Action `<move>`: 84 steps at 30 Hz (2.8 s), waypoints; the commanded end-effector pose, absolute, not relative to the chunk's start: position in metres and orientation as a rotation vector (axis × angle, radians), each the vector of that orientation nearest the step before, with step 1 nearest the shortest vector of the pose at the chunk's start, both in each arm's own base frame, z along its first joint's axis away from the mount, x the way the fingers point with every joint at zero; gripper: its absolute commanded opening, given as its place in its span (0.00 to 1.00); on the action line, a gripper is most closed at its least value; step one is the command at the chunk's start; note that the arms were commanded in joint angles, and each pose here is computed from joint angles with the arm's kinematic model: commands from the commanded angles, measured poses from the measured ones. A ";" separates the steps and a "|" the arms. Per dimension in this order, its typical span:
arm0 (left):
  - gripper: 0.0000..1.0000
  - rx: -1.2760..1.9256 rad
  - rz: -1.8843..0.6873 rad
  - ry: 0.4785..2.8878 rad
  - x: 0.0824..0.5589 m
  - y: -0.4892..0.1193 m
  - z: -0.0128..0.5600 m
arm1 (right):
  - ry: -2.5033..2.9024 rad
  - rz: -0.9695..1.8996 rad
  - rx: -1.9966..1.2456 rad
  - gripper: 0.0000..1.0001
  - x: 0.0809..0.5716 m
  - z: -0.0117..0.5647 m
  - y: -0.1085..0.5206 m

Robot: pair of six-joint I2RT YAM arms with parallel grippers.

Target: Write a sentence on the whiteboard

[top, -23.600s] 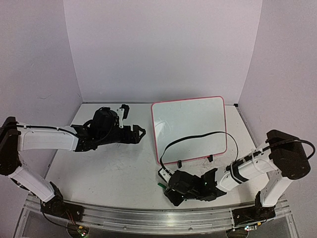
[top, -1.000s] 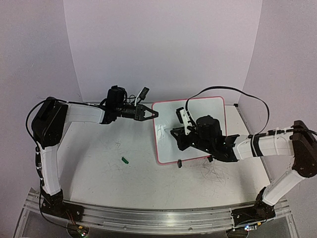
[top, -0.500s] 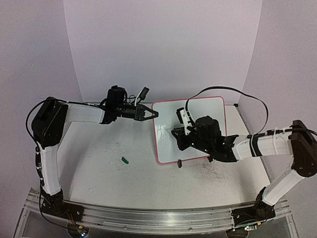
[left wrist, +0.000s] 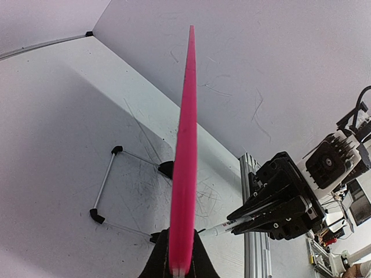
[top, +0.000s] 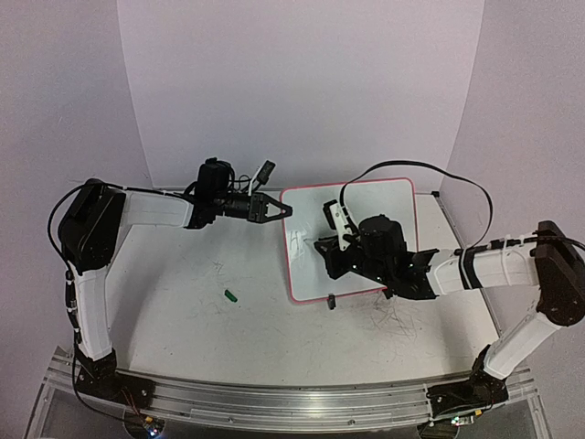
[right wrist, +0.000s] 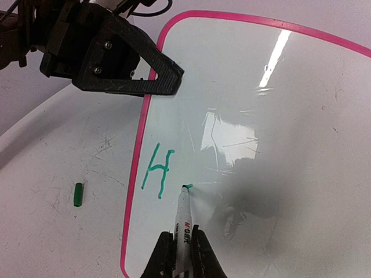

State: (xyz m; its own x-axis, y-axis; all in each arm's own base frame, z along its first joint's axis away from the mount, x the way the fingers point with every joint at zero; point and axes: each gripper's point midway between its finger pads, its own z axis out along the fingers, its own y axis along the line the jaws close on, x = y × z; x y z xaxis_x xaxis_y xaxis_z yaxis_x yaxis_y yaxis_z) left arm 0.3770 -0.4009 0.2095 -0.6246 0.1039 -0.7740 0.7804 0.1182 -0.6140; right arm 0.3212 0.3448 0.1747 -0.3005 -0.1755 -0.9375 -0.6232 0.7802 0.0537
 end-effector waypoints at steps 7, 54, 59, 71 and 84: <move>0.00 0.883 -1.565 1.823 0.369 -0.411 0.211 | 1.849 0.517 -0.629 0.00 0.325 0.180 0.353; 0.00 0.889 -1.568 1.820 0.368 -0.413 0.211 | 1.823 0.438 -0.499 0.00 0.339 0.197 0.330; 0.00 0.889 -1.567 1.819 0.368 -0.412 0.212 | 1.833 0.440 -0.509 0.00 0.337 0.194 0.330; 0.00 0.889 -1.567 1.819 0.368 -0.412 0.212 | 1.897 0.451 -0.545 0.00 0.326 0.170 0.326; 0.00 0.890 -1.567 1.817 0.368 -0.412 0.212 | 1.919 0.449 -0.559 0.00 0.320 0.163 0.322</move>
